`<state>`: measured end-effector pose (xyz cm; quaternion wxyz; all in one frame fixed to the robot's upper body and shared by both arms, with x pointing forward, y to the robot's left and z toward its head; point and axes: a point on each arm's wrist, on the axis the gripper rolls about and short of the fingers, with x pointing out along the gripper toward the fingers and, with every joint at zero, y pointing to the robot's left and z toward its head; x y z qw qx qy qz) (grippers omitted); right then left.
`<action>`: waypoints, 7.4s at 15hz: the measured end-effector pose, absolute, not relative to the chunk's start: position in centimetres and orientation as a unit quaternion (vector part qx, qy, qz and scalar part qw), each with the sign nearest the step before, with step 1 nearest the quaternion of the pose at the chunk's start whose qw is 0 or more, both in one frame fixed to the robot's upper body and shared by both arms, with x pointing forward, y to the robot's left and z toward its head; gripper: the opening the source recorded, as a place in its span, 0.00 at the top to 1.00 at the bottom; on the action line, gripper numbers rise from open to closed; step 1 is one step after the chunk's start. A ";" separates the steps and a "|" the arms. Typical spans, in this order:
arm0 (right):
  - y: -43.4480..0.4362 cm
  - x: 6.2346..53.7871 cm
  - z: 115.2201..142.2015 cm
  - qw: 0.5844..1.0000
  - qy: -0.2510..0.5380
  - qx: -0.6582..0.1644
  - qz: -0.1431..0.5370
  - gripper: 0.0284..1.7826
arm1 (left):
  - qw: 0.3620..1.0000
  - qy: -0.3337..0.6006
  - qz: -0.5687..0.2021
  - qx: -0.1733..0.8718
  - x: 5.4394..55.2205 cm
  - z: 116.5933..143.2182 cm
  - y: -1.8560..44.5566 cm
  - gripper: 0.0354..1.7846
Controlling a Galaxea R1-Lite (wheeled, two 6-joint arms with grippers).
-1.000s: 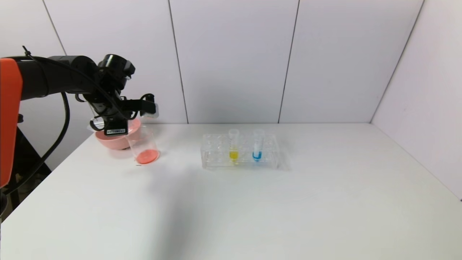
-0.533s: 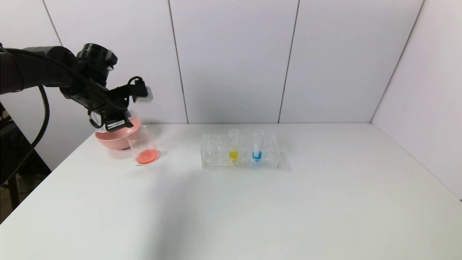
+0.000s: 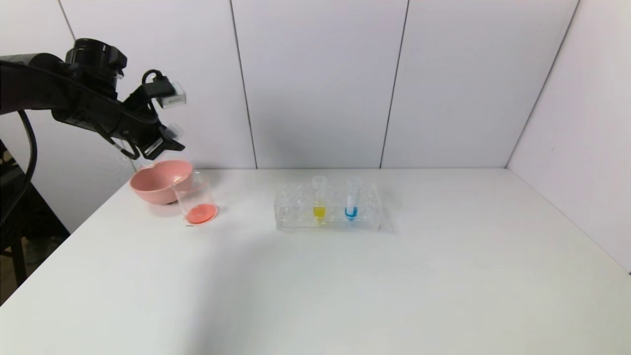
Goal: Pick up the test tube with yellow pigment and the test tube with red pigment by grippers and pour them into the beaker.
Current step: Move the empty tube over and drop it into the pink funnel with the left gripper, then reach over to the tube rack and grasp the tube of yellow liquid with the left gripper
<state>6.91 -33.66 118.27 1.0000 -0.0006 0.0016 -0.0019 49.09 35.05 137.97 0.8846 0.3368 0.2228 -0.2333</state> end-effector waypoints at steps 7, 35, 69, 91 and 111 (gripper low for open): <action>-33.7 6.9 118.3 1.000 0.002 -0.001 -0.002 0.05 | 0.953 0.179 -0.188 0.158 49.7 139.5 35.7 0.74; -33.7 6.9 118.3 1.000 0.002 -0.001 -0.002 0.05 | 0.997 0.050 0.031 -0.053 57.8 125.2 43.3 0.74; -33.7 6.9 118.3 1.000 0.002 -0.001 -0.002 0.05 | 0.997 -0.006 -0.079 -0.024 44.2 134.3 32.8 0.01; -33.7 6.9 118.3 1.000 0.002 0.000 -0.002 0.05 | 0.949 0.000 -0.316 -0.009 32.5 129.9 20.3 0.01; -33.7 6.9 118.3 1.000 0.001 -0.001 -0.002 0.05 | 0.981 0.019 -0.193 0.006 39.0 124.6 9.7 0.01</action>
